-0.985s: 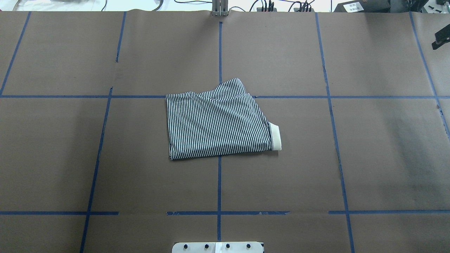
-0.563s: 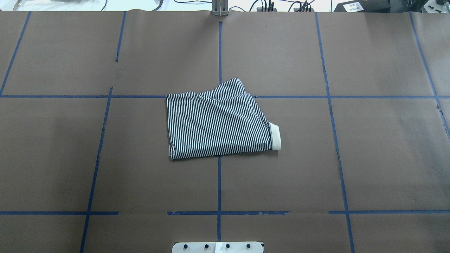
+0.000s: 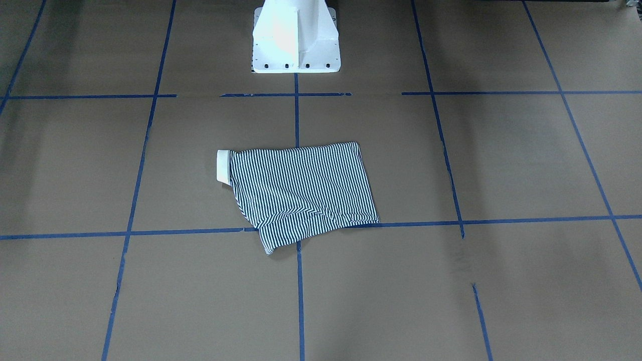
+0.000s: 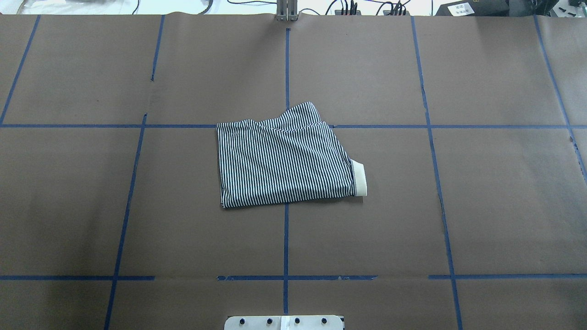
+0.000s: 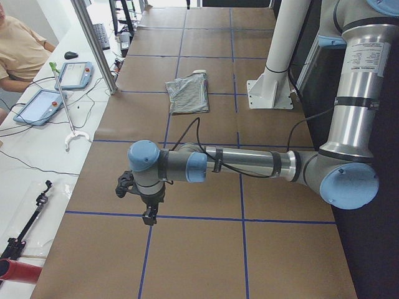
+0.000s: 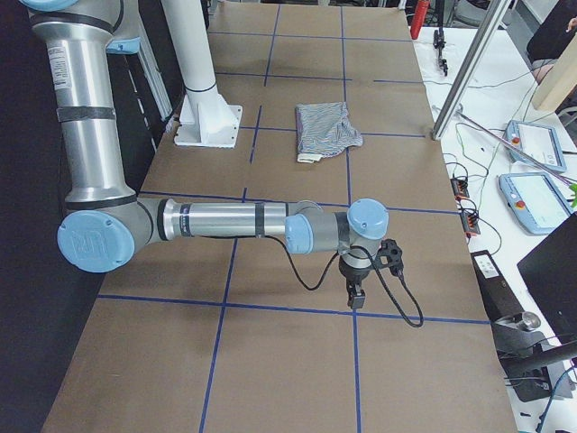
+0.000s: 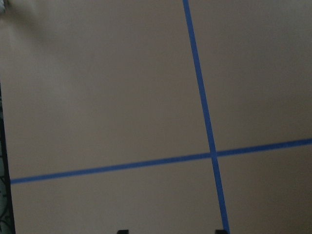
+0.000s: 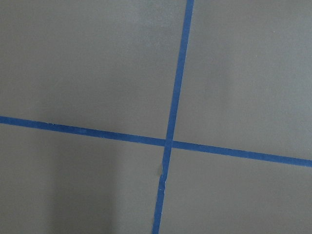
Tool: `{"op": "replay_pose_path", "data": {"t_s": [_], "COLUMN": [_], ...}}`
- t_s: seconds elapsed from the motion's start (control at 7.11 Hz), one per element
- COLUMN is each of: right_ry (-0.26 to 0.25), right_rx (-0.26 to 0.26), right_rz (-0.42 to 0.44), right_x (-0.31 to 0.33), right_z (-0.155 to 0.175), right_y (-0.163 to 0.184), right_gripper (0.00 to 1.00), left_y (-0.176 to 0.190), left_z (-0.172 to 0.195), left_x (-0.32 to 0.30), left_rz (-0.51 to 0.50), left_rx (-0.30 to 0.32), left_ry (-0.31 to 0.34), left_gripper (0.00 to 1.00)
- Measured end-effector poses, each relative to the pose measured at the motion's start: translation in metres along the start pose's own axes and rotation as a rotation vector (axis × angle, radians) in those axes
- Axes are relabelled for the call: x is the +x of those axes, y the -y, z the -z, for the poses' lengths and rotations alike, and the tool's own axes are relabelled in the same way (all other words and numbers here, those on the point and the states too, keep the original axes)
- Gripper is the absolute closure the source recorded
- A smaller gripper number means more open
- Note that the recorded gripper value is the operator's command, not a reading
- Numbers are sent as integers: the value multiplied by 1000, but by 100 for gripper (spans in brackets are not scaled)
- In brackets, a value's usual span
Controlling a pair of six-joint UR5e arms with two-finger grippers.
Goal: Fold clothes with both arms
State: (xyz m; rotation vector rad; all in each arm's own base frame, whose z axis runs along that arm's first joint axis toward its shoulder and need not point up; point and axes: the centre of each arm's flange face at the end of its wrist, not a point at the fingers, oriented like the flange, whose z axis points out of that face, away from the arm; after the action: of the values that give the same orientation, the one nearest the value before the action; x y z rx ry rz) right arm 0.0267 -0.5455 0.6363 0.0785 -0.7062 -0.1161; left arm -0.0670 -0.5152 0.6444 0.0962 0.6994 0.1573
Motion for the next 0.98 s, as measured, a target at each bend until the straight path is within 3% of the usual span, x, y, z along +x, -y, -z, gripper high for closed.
{"op": "replay_pose_path", "data": {"t_s": [0.56,0.98], "right_ry": [8,13], "right_rx": [-4,-27], "right_rz": [-8,-28], "right_x": [0,8], "right_z": [-5,-17], "right_y": [0,-3], "right_gripper": [0,0], "left_y": [-9,-14], "left_z": [-45,-53], "left_x": [46,49], "left_rz": [-105,-106], "left_rx": [-67,-86], "left_ry": [-25,-45], "left_gripper": [0,0]}}
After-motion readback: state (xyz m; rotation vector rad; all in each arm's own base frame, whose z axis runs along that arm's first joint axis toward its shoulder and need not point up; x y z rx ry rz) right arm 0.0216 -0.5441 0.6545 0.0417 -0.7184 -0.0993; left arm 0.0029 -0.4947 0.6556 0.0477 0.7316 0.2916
